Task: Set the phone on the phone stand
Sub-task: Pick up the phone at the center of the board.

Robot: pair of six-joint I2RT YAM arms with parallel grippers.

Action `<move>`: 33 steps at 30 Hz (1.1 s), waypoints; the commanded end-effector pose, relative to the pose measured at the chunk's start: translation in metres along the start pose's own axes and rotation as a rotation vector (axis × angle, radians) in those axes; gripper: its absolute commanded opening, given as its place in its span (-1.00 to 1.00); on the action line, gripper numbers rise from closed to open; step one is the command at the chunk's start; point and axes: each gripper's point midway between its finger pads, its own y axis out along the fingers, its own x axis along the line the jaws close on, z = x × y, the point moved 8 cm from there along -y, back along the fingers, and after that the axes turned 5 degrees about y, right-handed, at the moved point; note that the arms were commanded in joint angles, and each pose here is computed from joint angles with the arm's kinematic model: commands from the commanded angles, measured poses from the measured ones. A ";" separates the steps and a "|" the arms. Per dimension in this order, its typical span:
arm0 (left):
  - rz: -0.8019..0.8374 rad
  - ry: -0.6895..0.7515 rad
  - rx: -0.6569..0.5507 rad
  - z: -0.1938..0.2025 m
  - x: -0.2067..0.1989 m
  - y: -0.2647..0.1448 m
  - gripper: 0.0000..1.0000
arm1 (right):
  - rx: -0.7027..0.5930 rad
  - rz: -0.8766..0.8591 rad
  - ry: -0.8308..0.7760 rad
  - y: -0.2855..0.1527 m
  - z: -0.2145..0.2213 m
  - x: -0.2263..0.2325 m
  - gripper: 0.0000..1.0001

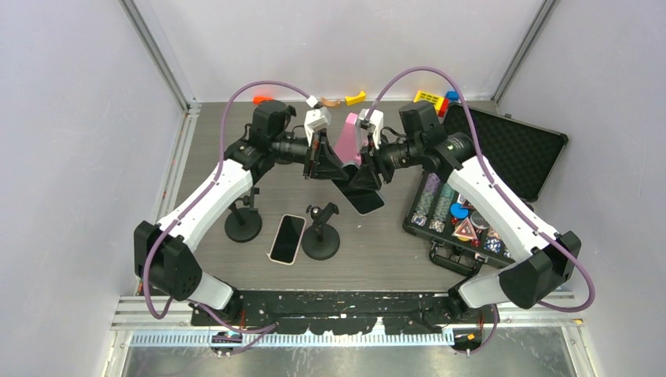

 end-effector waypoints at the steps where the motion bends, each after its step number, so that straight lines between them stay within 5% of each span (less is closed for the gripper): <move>1: 0.000 0.125 -0.039 -0.027 -0.013 -0.006 -1.00 | -0.009 -0.004 -0.031 -0.005 -0.004 0.001 -0.03; 11: -0.014 0.161 -0.062 -0.034 -0.016 -0.008 -1.00 | 0.035 -0.030 -0.015 -0.004 0.014 0.002 -0.08; 14: -0.014 0.134 -0.069 -0.035 -0.016 -0.008 -1.00 | 0.045 -0.044 -0.007 -0.003 0.017 0.003 -0.27; 19: -0.022 0.129 -0.078 -0.036 -0.013 -0.011 -1.00 | 0.035 -0.040 -0.013 -0.005 0.014 0.004 -0.97; 22: -0.031 0.119 -0.101 -0.036 -0.011 -0.013 -1.00 | 0.027 -0.044 -0.015 -0.006 0.011 0.005 -0.99; 28: -0.050 -0.004 -0.251 -0.045 -0.010 -0.014 0.09 | -0.056 -0.050 0.012 -0.011 -0.007 0.006 -1.00; 33: -0.063 -0.084 -0.347 -0.043 -0.010 -0.016 0.52 | -0.146 -0.080 0.027 -0.020 -0.029 0.011 -1.00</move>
